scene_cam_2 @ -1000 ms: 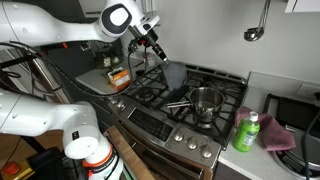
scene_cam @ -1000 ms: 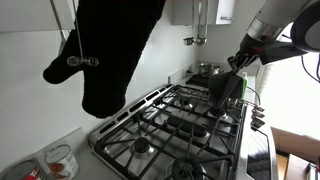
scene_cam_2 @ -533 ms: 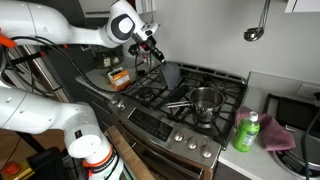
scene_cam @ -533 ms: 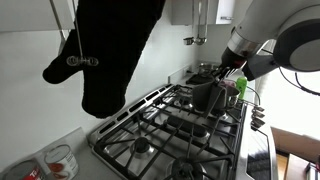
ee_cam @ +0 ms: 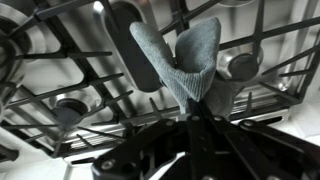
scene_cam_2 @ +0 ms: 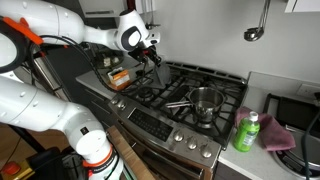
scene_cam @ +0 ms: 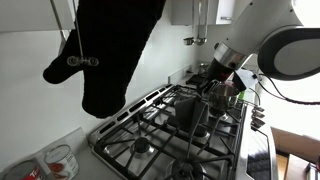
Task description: Move the pot to the right plate, remove the towel and put it on the stove
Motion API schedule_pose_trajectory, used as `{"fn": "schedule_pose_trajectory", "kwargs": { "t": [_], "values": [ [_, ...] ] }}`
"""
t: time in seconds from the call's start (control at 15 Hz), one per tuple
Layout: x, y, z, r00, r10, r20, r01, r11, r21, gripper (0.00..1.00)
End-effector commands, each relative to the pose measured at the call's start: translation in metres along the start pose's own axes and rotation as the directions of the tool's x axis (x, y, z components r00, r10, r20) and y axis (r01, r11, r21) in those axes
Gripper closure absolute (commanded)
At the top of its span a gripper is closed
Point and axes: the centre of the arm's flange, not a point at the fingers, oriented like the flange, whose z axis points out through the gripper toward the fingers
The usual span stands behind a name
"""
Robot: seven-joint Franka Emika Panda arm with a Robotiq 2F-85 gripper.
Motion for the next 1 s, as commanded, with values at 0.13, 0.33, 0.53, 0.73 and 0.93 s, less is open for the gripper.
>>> {"fn": "schedule_pose_trajectory", "kwargs": {
  "t": [0.13, 0.33, 0.53, 0.73, 0.93],
  "values": [
    [-0.010, 0.008, 0.019, 0.996, 0.003, 0.088, -0.020, 0.981, 0.192, 0.99],
    [-0.014, 0.016, 0.027, 0.992, 0.028, 0.127, -0.054, 0.977, 0.207, 0.99],
    [-0.020, 0.026, 0.037, 0.985, 0.055, 0.166, -0.080, 0.987, 0.143, 0.99],
    [-0.023, 0.031, 0.031, 0.980, 0.073, 0.187, -0.095, 0.989, 0.110, 0.66],
    [-0.025, 0.039, 0.004, 0.980, 0.093, 0.173, -0.098, 0.995, 0.022, 0.42]
  ]
}}
